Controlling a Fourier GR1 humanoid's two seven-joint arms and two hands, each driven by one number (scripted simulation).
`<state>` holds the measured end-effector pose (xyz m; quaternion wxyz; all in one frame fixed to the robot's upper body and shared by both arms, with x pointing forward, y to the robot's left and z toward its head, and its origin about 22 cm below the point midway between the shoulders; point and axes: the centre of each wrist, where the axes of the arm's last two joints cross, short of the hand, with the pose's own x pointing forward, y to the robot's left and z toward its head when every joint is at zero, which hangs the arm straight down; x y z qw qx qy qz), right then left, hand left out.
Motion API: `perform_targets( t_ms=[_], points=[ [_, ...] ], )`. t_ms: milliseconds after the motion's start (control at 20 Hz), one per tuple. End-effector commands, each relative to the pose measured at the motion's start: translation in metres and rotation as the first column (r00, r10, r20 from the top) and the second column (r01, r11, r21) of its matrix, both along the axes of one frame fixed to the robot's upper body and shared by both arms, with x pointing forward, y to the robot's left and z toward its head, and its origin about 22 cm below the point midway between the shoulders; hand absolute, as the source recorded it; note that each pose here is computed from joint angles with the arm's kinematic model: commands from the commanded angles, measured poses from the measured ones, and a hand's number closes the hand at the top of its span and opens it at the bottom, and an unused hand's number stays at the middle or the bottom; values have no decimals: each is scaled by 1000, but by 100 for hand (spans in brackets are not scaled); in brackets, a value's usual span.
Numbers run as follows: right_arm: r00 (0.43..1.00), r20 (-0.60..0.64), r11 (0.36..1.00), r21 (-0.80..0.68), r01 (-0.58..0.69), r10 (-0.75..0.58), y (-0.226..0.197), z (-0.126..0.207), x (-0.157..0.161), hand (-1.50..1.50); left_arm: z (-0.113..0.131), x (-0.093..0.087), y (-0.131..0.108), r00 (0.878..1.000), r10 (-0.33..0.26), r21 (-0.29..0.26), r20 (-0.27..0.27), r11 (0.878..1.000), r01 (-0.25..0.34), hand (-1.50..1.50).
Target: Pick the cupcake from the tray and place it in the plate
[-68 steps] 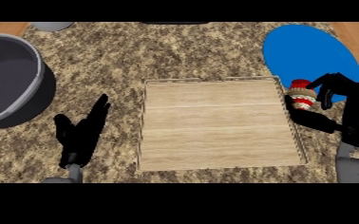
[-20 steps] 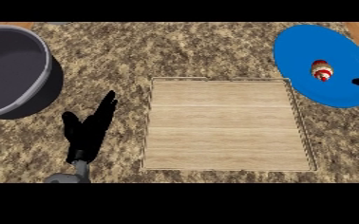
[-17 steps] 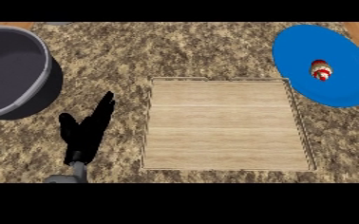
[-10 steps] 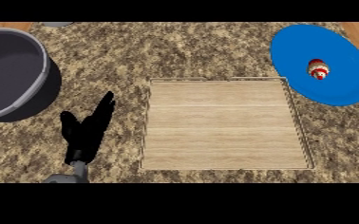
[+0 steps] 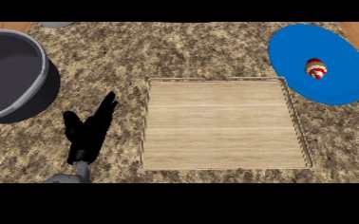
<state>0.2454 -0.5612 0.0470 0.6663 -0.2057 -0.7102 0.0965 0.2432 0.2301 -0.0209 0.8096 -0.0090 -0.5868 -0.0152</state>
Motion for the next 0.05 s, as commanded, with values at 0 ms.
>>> perform_targets(
  t_ms=[0],
  points=[
    [994, 39, 995, 31, -99, 98, 1, -19, -16, -150, -3, 0, 5, 998, 18, -3, -55, 1000, -18, 0]
  ],
)
